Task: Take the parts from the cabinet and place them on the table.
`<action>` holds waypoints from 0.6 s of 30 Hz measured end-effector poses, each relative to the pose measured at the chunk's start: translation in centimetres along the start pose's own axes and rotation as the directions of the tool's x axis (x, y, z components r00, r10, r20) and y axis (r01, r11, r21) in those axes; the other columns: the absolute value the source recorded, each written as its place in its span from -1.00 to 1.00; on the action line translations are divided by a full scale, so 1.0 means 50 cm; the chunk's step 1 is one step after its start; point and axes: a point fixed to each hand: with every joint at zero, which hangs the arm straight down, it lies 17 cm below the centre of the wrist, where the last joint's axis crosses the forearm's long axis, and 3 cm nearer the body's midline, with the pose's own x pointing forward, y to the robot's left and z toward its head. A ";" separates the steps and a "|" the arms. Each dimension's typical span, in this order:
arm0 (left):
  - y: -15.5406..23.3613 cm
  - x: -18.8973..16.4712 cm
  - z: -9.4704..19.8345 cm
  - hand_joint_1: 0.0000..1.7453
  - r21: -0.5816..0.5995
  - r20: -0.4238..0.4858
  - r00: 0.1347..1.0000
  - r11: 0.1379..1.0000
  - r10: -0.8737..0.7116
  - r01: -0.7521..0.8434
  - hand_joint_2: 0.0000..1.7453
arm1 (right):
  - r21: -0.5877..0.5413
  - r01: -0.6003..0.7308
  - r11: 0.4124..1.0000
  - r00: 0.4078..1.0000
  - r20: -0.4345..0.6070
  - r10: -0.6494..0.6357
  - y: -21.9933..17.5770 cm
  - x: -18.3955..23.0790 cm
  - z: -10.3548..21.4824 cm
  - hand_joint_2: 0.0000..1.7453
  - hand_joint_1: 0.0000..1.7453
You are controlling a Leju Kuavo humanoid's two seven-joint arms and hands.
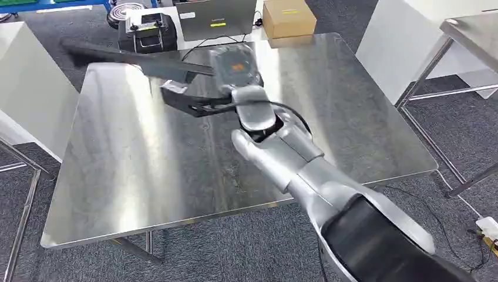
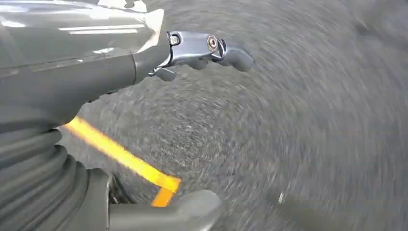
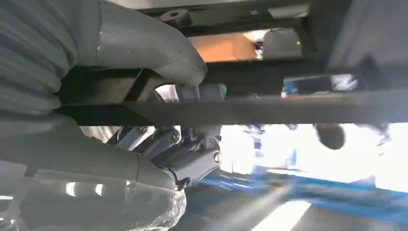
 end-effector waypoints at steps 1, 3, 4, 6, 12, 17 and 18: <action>0.011 -0.007 0.000 -1.00 0.021 -0.011 1.000 1.000 0.012 -0.011 1.00 | -0.003 0.037 0.999 0.999 -0.034 -0.037 0.027 -0.024 0.016 1.00 1.00; 0.029 -0.019 0.000 -1.00 0.042 -0.024 1.000 0.999 0.019 -0.018 1.00 | 0.014 0.078 0.997 0.991 -0.107 -0.076 0.078 -0.084 0.043 1.00 1.00; 0.033 -0.021 0.000 -1.00 0.049 -0.028 0.999 0.999 0.022 -0.020 1.00 | 0.023 0.095 0.995 0.987 -0.132 -0.091 0.094 -0.099 0.052 1.00 1.00; 0.031 -0.019 0.000 -1.00 0.056 -0.031 0.999 0.998 0.035 -0.033 1.00 | 0.041 0.117 0.992 0.979 -0.173 -0.108 0.117 -0.125 0.065 1.00 1.00; 0.033 -0.022 0.000 -1.00 0.064 -0.037 0.998 0.997 0.045 -0.042 1.00 | 0.067 0.167 0.984 0.960 -0.238 -0.147 0.156 -0.166 0.090 1.00 1.00; 0.034 -0.023 0.001 -1.00 0.068 -0.039 0.998 0.997 0.048 -0.046 1.00 | 0.069 0.166 0.984 0.957 -0.251 -0.144 0.161 -0.179 0.094 1.00 1.00; 0.034 -0.023 0.001 -1.00 0.067 -0.038 0.998 0.997 0.048 -0.045 1.00 | 0.071 0.167 0.983 0.956 -0.253 -0.145 0.163 -0.180 0.095 1.00 1.00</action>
